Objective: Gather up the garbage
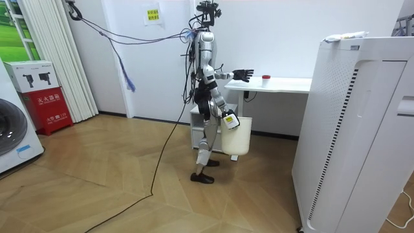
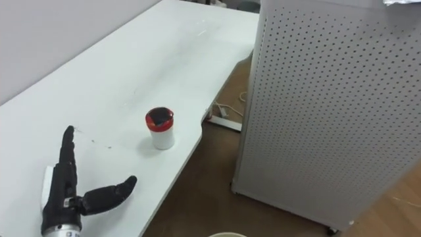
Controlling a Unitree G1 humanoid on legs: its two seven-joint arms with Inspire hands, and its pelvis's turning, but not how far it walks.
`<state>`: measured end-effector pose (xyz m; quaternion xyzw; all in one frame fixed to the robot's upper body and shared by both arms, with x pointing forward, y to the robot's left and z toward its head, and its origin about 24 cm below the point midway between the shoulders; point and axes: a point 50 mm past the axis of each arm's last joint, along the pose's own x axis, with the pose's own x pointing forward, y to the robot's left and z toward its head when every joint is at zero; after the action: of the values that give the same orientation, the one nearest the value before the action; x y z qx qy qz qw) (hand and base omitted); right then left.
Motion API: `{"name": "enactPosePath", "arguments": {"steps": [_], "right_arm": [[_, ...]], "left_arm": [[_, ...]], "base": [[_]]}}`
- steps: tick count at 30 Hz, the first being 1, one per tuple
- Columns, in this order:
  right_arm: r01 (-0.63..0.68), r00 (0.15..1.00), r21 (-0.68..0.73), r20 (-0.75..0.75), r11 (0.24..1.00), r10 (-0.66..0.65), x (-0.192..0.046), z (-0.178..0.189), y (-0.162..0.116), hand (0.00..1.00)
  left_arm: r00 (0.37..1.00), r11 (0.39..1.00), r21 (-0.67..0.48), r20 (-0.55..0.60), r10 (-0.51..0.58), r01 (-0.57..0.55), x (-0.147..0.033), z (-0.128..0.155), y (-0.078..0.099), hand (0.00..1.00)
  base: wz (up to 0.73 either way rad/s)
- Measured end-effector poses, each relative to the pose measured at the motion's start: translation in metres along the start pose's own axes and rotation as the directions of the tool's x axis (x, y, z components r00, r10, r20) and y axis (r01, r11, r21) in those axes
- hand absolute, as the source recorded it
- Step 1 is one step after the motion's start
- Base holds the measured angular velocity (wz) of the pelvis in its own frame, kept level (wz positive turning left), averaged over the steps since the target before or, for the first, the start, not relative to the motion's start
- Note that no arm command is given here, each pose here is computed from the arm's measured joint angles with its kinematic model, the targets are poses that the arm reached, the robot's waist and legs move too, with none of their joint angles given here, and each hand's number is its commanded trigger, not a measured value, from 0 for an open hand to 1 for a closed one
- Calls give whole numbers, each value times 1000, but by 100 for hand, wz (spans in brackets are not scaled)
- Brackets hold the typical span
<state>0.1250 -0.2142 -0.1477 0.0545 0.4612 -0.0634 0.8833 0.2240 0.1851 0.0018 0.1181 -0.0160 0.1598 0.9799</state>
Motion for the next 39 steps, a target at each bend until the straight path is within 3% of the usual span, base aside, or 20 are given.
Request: {"name": "enactPosePath", "arguments": {"steps": [5, 11, 23, 33, 39], "right_arm": [[-13, 1000, -27, -1, 1000, 13, 0, 0, 1, 100], [-17, 1000, -58, -20, 998, 16, -1, -5, 1, 100], [-12, 996, -62, -85, 998, 6, -4, -16, -2, 100], [-7, 994, -87, -107, 996, -2, -5, -19, -2, 100], [-19, 991, -100, -135, 995, 5, -6, -23, 0, 100]], "left_arm": [[995, 999, -14, -96, -33, 32, -4, -16, -4, 0], [990, 998, -58, -131, -44, 37, 2, -19, -9, 0], [981, 998, -54, -193, 16, -27, 7, -26, -6, 0], [966, 976, -176, -246, 83, -129, 32, -20, -9, 0], [955, 966, -186, -271, 124, -178, 53, -15, -7, 0]], "base": [[2], [0], [-8], [-4], [-9]]}}
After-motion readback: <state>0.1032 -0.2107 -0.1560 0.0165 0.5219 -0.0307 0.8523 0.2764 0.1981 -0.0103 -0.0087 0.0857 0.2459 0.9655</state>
